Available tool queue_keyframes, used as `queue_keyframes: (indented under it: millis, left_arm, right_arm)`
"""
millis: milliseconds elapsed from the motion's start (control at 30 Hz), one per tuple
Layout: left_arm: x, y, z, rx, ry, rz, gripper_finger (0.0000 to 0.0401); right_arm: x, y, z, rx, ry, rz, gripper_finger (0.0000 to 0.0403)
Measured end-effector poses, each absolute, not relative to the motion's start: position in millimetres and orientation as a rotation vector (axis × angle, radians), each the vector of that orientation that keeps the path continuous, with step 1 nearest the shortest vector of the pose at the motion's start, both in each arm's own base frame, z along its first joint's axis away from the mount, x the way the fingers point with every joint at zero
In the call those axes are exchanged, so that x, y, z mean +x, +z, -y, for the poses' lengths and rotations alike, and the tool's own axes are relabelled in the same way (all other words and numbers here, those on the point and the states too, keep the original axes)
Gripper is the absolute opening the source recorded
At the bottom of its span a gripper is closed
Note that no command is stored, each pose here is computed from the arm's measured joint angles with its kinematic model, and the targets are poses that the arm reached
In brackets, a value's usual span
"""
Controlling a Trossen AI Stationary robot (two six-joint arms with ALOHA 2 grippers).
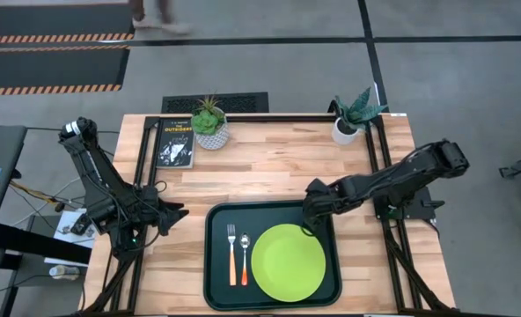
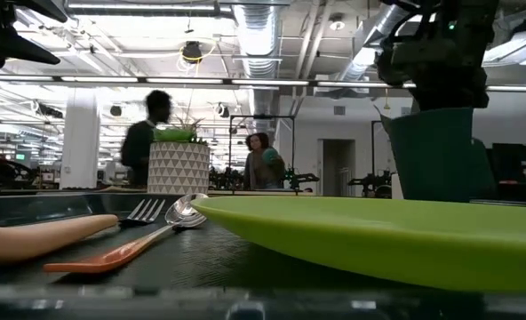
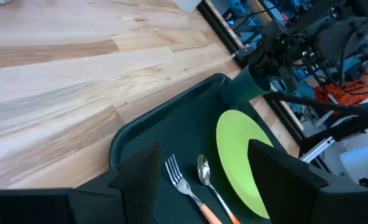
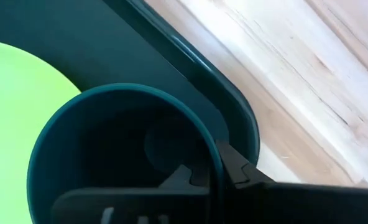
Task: Pick and place plate/cup/fork/spoon on tray
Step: Put the dark green cup to the top right of the green plate on the black serving tray
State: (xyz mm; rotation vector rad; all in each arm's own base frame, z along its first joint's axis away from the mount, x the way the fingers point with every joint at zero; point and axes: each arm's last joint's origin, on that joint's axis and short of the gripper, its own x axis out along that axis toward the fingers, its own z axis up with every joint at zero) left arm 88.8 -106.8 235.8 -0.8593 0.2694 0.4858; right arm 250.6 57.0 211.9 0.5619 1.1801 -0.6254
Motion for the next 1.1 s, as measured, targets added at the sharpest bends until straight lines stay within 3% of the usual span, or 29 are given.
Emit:
queue_keyframes:
  millis: [567, 933, 1100]
  left_arm:
    - [88.9, 235.9, 106.9, -0.861, 0.485, -0.27, 0.0229]
    - [88.6, 235.7, 106.6, -0.854, 0.487, -0.271, 0.0229]
    - [88.6, 235.8, 106.4, -0.844, 0.486, -0.268, 0.0229]
  right_arm:
    - [252.8, 207.4, -49.8, 0.535, -0.63, -1.199, 0.0011]
    - [198.8, 237.5, -28.9, 0.657, -0.621, -1.051, 0.0011]
    - [172.9, 216.3, -25.5, 0.805, -0.623, -0.935, 0.001]
